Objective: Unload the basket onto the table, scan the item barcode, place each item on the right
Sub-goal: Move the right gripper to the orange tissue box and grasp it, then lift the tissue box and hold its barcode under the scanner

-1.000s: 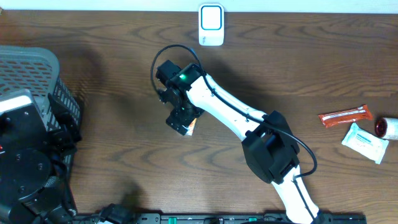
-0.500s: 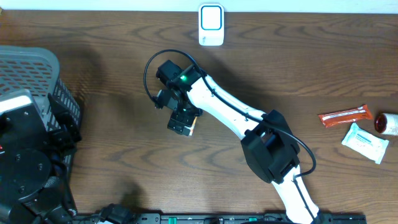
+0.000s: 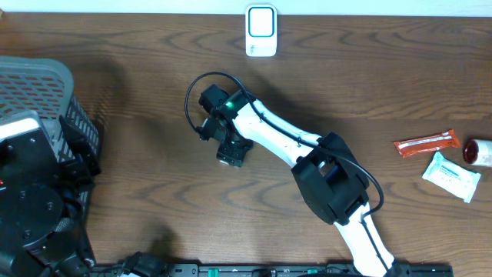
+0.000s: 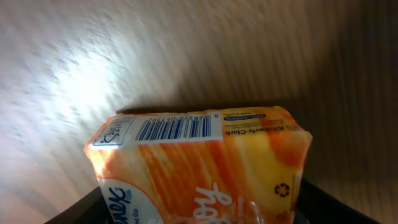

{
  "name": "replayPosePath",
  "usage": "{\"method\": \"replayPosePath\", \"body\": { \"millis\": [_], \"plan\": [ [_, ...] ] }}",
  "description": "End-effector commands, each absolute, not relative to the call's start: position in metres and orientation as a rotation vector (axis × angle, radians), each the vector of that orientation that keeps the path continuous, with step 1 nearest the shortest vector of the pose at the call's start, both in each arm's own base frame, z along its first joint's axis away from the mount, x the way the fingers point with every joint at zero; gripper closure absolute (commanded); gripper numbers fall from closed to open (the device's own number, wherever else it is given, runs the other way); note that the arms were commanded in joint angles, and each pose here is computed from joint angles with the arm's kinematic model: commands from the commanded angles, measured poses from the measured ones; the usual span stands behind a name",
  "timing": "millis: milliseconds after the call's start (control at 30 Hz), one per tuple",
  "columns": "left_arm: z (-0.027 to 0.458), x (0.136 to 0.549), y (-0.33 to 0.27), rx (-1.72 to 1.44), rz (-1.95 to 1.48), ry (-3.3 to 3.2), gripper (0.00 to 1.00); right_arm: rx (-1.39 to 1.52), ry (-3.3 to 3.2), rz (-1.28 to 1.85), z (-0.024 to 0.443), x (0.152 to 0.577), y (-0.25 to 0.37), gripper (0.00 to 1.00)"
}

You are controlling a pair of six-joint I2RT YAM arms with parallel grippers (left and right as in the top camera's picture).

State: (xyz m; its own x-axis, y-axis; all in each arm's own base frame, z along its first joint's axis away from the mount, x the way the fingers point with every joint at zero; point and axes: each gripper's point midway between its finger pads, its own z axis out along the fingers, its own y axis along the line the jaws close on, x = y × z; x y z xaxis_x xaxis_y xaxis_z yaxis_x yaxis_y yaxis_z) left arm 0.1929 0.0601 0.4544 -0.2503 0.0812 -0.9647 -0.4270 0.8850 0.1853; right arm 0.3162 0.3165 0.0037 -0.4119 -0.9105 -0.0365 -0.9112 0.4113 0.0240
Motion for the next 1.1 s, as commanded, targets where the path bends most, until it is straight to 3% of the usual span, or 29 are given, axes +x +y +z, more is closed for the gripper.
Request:
{"method": "replayPosePath", "body": {
  "millis": [0,33,267,400,433,533,633,900,1067],
  "plan": [
    [0.453,0.193,0.062,-0.271,0.502,1.766,0.16,-1.573,2.702,-0.251,0.0,0.334,0.28,0.28],
    [0.453,0.193,0.062,-0.271,0.501,1.766,0.16,-1.56,2.715,-0.267,0.003,0.333,0.278,0.02],
    [0.453,0.193,0.062,-0.271,0.501,1.766,0.16,-1.307,2.724,-0.201,0.059,0.34,0.309,0.01],
    [0.453,0.193,0.062,-0.271,0.502,1.766,0.16,-1.158,2.684,-0.009,0.073,0.349,0.346,0.03],
    [0.453,0.193,0.062,-0.271,0.502,1.766,0.16,-1.156,2.674,0.037,0.07,0.35,0.353,0.13],
    [0.453,0.193,0.062,-0.271,0.502,1.766,0.16,-1.102,2.691,0.124,0.048,0.35,0.364,0.55],
    [0.453,0.193,0.062,-0.271,0.502,1.766,0.16,-1.029,2.739,0.122,0.023,0.347,0.361,0.78],
    [0.453,0.193,0.062,-0.271,0.502,1.766,0.16,-1.024,2.871,0.094,-0.003,0.321,0.341,0.99],
    [0.453,0.193,0.062,-0.271,0.501,1.766,0.16,-1.111,3.028,-0.064,-0.003,0.288,0.303,0.99]
  ]
}}
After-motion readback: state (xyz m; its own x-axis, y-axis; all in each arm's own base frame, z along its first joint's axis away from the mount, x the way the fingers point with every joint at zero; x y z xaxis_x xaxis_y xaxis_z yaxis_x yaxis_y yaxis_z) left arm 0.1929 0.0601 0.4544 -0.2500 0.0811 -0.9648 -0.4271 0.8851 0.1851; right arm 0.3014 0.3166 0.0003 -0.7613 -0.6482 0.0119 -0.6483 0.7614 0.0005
